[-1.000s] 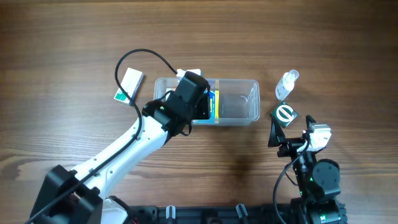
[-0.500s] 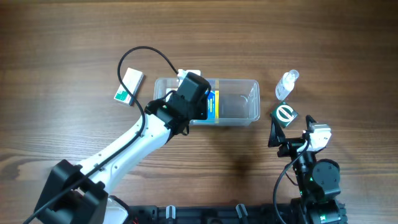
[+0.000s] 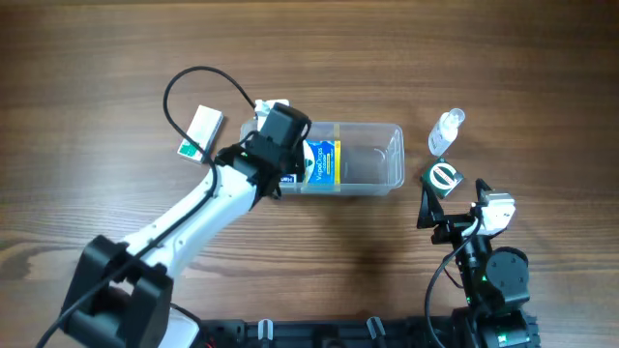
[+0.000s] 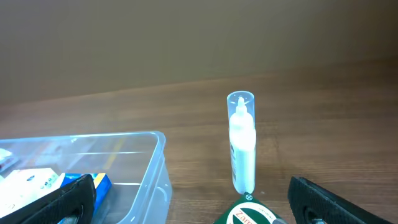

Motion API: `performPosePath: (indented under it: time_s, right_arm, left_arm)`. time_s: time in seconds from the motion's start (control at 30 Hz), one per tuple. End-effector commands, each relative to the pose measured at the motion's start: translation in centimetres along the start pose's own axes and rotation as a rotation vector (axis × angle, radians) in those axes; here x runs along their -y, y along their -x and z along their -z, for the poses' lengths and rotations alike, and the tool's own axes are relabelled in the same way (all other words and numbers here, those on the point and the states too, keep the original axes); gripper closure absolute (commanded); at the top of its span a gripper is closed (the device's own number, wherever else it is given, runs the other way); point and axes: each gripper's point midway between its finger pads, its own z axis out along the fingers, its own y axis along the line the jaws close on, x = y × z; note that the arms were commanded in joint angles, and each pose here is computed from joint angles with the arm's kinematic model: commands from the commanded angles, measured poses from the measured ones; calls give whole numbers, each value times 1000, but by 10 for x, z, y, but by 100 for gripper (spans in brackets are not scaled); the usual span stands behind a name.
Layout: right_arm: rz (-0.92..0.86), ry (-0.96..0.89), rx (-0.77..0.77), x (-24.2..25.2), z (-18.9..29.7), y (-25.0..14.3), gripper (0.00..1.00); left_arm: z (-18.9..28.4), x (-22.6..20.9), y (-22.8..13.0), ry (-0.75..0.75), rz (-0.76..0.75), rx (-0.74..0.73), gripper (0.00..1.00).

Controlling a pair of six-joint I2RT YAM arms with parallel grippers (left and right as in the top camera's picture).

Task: Pack container
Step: 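Lower the Vicks pack into the container beside the bandage box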

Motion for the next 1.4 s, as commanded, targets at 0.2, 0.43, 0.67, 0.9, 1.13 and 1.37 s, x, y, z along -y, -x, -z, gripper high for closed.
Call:
performPosePath:
  time_s: [0.2, 0.43, 0.67, 0.9, 1.13, 1.37]
  right_arm:
    - [10, 10, 2, -1, 0, 0, 0]
    - [10, 9, 2, -1, 0, 0, 0]
    - [10, 9, 2, -1, 0, 0, 0]
    - [10, 9, 2, -1, 0, 0, 0]
    - [10, 9, 2, -1, 0, 0, 0]
    - [10, 9, 2, -1, 0, 0, 0]
  left_arm:
    - [-25, -4, -6, 39, -14, -36, 96]
    - [-41, -5, -21, 41, -25, -97, 96]
    - [24, 10, 24, -14, -19, -14, 96]
    - [55, 44, 15, -213, -153, -87, 96]
    - [44, 51, -17, -279, -233, -230, 96]
    - [32, 60, -40, -290, -317, -302, 96]
